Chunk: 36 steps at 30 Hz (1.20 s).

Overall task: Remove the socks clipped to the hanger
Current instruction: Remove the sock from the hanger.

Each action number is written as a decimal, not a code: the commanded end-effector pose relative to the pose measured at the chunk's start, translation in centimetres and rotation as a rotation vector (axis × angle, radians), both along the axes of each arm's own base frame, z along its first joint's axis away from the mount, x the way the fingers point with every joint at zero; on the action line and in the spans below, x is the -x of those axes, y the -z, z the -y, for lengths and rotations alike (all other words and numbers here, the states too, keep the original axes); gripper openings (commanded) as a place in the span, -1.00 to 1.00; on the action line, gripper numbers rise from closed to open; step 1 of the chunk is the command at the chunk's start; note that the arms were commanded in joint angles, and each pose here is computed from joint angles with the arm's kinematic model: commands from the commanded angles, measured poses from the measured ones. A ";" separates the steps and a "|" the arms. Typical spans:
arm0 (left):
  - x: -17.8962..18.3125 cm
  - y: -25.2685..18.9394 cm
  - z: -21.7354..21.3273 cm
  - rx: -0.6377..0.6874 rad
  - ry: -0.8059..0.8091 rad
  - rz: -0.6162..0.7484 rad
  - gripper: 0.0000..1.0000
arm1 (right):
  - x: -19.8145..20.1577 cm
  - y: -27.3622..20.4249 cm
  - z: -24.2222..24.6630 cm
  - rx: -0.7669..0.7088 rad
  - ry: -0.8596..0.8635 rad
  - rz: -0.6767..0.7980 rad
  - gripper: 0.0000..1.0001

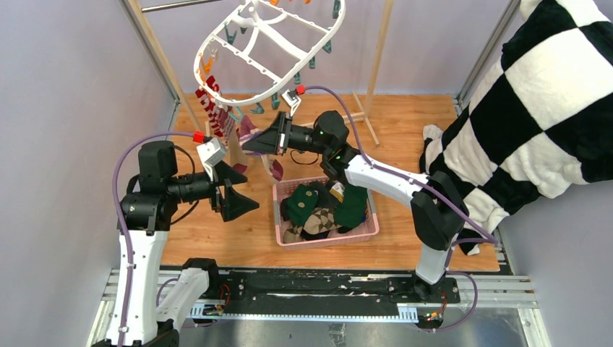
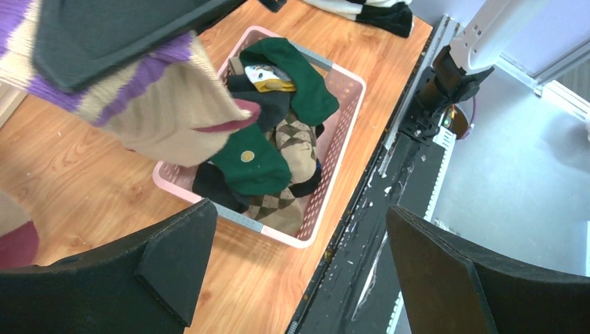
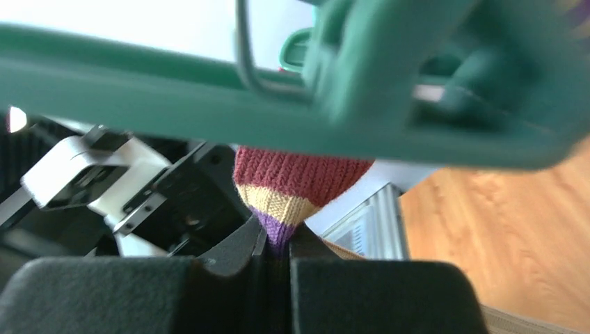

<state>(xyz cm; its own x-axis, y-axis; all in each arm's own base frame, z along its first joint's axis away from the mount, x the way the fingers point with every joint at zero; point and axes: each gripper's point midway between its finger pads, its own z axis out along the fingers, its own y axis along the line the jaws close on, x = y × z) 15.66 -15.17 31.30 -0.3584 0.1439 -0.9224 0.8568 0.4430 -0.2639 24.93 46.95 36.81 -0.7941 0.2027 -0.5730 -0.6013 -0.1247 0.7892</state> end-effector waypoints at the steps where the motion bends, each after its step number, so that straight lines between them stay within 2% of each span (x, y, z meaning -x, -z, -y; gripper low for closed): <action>1: -0.3 0.3 -0.5 -0.043 -0.013 0.038 0.99 | 4.2 -3.1 1.3 -0.116 -0.238 0.018 -0.93; 9: -3.5 2.3 -2.4 -0.109 -0.071 0.039 0.99 | 5.5 -3.3 1.8 -0.152 -0.334 -0.068 -0.88; 13: -3.7 2.4 -2.0 -0.066 -0.014 0.036 0.99 | 5.9 -3.2 1.6 -0.155 -0.360 -0.099 -0.87; 20: -2.6 1.7 0.0 0.098 0.163 0.025 0.99 | 6.4 -3.4 0.7 -0.182 -0.378 -0.145 -0.87; 31: -3.1 1.5 -0.1 0.087 0.173 0.066 0.99 | 7.2 -3.7 0.5 -0.192 -0.397 -0.189 -0.82; 34: -2.6 0.9 0.2 0.134 0.200 0.044 0.80 | 7.2 -3.6 0.2 -0.197 -0.393 -0.196 -0.70; 36: -2.3 0.9 0.4 0.159 0.210 0.018 0.54 | 7.0 -3.4 0.0 -0.196 -0.385 -0.205 -0.63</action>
<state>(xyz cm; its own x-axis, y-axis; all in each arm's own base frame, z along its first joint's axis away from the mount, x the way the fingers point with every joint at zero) 18.87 -15.07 29.69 -0.3017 0.1128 -0.9467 0.9261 0.2705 -0.2629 18.95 46.55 39.84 -0.9302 -0.0312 -0.3658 -0.3174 -0.4325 0.8439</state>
